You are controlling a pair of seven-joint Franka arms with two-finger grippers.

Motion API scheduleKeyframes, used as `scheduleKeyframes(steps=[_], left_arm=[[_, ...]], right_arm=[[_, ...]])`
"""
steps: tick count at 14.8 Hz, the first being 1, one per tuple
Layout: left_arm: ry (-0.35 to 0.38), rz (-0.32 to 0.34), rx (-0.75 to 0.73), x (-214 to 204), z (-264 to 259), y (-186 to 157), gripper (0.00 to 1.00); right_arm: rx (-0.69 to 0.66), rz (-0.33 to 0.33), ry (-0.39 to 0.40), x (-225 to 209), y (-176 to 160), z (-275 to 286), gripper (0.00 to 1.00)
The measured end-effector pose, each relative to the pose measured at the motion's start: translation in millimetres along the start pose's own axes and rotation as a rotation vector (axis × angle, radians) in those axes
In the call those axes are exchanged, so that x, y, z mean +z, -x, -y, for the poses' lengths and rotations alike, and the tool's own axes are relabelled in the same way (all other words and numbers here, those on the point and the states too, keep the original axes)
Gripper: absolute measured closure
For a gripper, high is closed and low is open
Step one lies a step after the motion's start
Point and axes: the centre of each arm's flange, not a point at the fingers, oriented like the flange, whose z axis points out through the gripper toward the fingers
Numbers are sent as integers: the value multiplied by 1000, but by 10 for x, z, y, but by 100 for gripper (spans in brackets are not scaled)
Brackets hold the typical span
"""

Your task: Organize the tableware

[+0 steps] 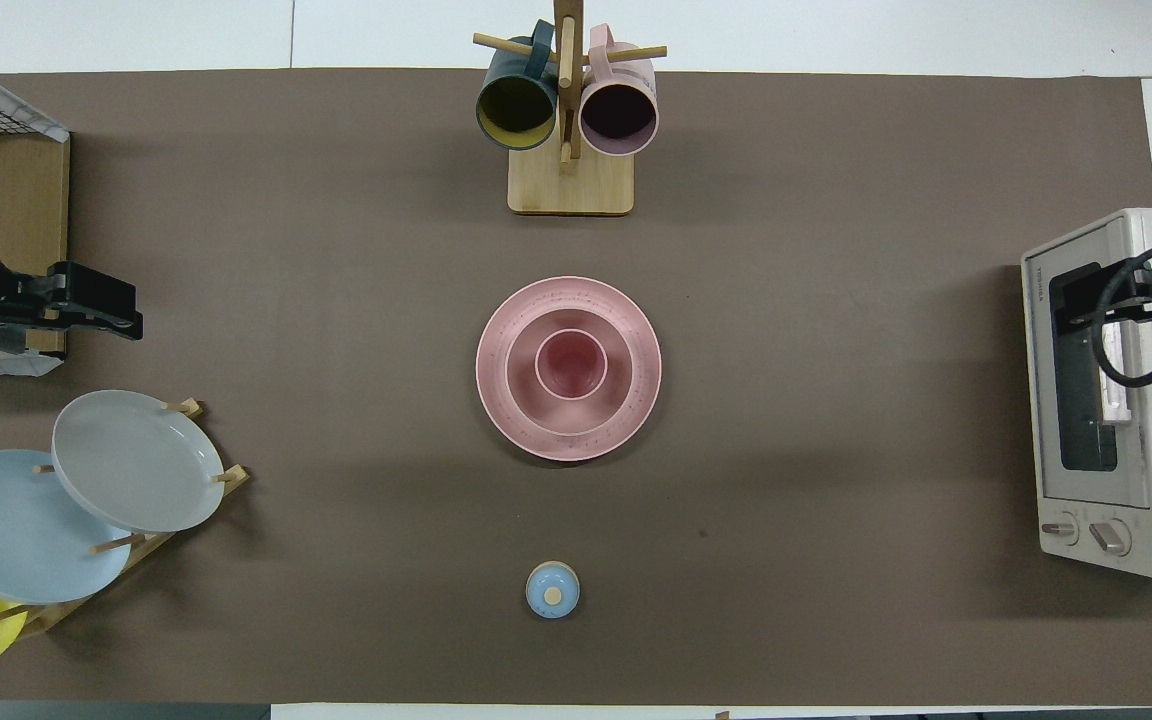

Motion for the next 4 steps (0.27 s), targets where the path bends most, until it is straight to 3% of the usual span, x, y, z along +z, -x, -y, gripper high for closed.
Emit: scheduleKeyframes(steps=[4], left_arm=[[0,0,-2,0,11,-2,0]], right_arm=[[5,0,0,0,0,-27,0]])
